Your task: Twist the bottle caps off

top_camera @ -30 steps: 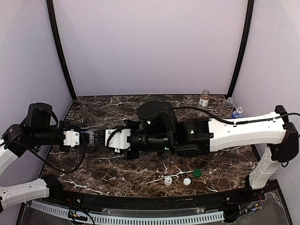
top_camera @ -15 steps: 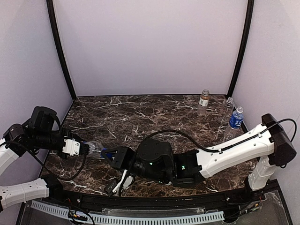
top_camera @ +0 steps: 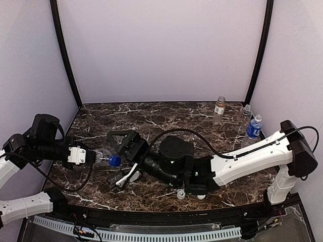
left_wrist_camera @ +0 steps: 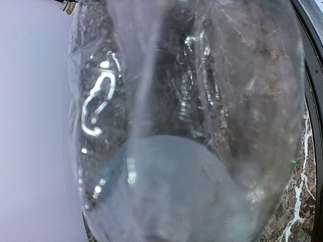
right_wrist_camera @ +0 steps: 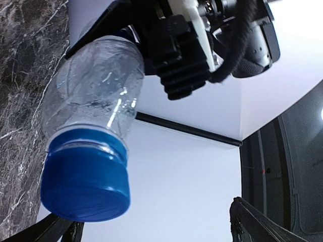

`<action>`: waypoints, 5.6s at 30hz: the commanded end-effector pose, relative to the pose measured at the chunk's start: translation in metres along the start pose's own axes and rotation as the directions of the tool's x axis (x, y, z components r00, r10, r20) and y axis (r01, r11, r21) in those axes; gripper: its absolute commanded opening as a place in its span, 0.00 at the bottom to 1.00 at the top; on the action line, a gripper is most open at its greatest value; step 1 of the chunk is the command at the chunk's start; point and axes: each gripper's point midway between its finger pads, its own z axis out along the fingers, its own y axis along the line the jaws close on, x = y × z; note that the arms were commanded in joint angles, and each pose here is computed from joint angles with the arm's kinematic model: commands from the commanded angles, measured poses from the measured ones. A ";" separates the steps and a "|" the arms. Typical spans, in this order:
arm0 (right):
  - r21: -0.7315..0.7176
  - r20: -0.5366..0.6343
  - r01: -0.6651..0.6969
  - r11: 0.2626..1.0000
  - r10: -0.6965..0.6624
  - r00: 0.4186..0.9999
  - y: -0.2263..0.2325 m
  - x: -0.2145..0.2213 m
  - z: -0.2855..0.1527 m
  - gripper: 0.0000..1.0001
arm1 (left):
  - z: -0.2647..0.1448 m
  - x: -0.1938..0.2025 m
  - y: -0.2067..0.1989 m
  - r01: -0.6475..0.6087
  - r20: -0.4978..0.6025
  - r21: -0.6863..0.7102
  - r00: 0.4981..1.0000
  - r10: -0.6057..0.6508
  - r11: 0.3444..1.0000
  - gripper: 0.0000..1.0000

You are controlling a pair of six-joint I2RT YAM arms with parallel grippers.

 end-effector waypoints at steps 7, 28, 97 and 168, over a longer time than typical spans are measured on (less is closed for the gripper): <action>-0.109 -0.045 -0.657 0.746 0.657 0.753 -0.023 0.035 -0.015 0.99 | -0.017 -0.001 0.094 0.127 0.010 -0.426 0.991 -0.135 0.896 0.31; -0.217 -0.289 -0.511 -0.832 0.554 -0.781 -0.028 0.089 0.053 0.76 | -0.039 0.023 0.152 -0.198 -0.268 -0.710 0.963 0.001 0.676 0.32; -0.184 -0.382 -0.775 0.605 0.682 0.623 0.038 0.063 -0.019 0.00 | 0.014 0.031 0.017 0.045 -0.130 -0.176 0.989 -0.069 0.983 0.27; -0.362 -0.092 -0.806 -0.468 0.879 -0.469 -0.082 0.024 0.121 0.65 | 0.003 -0.012 0.020 0.820 0.644 0.156 0.338 -0.687 0.550 0.40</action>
